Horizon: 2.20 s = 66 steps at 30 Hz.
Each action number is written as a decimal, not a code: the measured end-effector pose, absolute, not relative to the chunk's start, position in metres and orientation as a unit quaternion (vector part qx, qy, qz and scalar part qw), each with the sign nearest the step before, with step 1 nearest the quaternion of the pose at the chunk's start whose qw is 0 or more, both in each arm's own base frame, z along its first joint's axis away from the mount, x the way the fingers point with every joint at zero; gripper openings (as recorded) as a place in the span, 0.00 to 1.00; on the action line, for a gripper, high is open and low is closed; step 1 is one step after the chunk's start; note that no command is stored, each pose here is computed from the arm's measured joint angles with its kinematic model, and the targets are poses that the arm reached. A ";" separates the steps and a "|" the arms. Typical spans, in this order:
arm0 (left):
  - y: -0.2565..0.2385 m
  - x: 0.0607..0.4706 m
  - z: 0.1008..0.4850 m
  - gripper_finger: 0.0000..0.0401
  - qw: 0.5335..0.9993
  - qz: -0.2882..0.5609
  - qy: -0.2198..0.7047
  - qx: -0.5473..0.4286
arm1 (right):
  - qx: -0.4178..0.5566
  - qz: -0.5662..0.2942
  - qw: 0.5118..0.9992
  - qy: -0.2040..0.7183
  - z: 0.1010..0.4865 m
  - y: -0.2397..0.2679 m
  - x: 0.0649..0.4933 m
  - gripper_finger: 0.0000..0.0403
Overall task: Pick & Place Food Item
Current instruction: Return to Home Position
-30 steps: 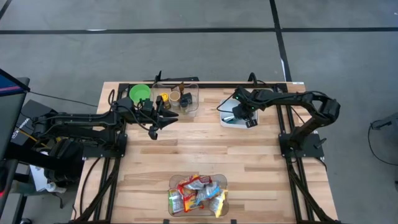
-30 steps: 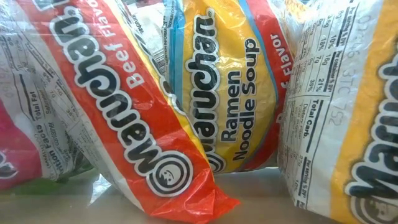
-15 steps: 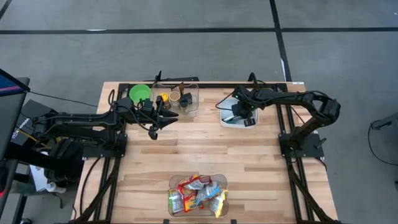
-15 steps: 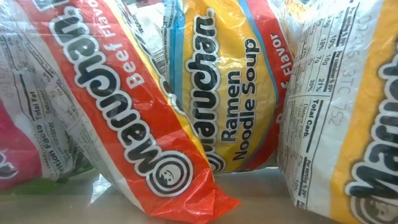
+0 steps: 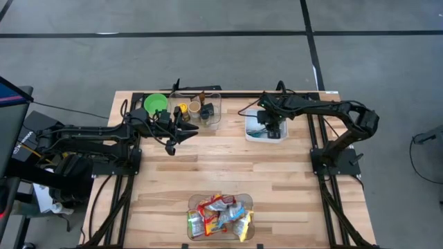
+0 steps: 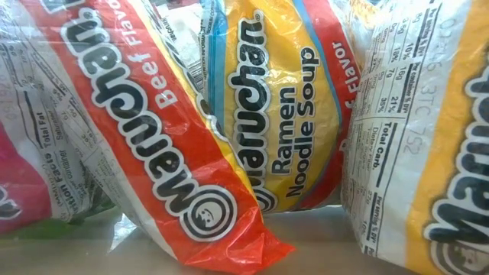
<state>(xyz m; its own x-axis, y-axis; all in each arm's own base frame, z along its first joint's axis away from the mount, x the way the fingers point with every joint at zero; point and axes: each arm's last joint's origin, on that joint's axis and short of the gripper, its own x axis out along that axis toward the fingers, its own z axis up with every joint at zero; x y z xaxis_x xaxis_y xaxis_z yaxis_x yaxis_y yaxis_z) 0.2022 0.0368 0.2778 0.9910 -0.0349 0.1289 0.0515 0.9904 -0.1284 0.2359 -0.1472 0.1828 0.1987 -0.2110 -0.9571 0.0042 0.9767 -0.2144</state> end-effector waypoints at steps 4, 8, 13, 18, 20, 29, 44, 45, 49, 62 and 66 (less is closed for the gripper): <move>0.037 0.202 0.278 0.21 0.996 -0.022 -0.063 -0.066 | -0.037 -0.107 0.774 0.623 0.183 -0.147 0.236 0.36; 0.037 0.202 0.278 0.21 0.996 -0.022 -0.063 -0.066 | -0.006 -0.145 0.787 0.600 0.184 -0.150 0.240 0.35; 0.037 0.202 0.278 0.21 0.996 -0.022 -0.063 -0.066 | 0.012 -0.166 0.797 0.581 0.188 -0.152 0.244 0.32; 0.037 0.202 0.278 0.21 0.996 -0.022 -0.063 -0.066 | 0.009 -0.163 0.800 0.577 0.190 -0.150 0.246 0.30; 0.037 0.202 0.278 0.21 0.996 -0.022 -0.063 -0.066 | 0.009 -0.163 0.800 0.577 0.190 -0.149 0.247 0.29; 0.037 0.202 0.278 0.21 0.996 -0.022 -0.063 -0.066 | 0.003 -0.162 0.801 0.576 0.190 -0.150 0.247 0.29; 0.037 0.202 0.278 0.21 0.996 -0.022 -0.063 -0.066 | -0.010 -0.149 0.797 0.585 0.190 -0.149 0.246 0.01; 0.037 0.202 0.278 0.21 0.996 -0.022 -0.063 -0.066 | -0.009 -0.148 0.796 0.587 0.190 -0.149 0.246 0.02; 0.037 0.202 0.278 0.21 0.996 -0.022 -0.063 -0.066 | 0.004 -0.148 0.787 0.599 0.193 -0.147 0.244 0.06; 0.037 0.202 0.278 0.21 0.996 -0.022 -0.063 -0.066 | 0.038 -0.152 0.763 0.627 0.204 -0.143 0.243 0.10; 0.037 0.202 0.278 0.21 0.996 -0.022 -0.063 -0.066 | 0.024 -0.142 0.766 0.627 0.205 -0.143 0.244 0.10</move>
<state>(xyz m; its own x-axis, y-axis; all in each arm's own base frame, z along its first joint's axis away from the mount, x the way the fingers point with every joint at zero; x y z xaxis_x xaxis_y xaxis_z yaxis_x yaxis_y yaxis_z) 0.2022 0.0368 0.2778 0.9910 -0.0350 0.1288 0.0517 0.9904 -0.1284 0.2438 -0.1427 0.2054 0.1745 -0.1872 -0.9667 0.2466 0.9588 -0.1411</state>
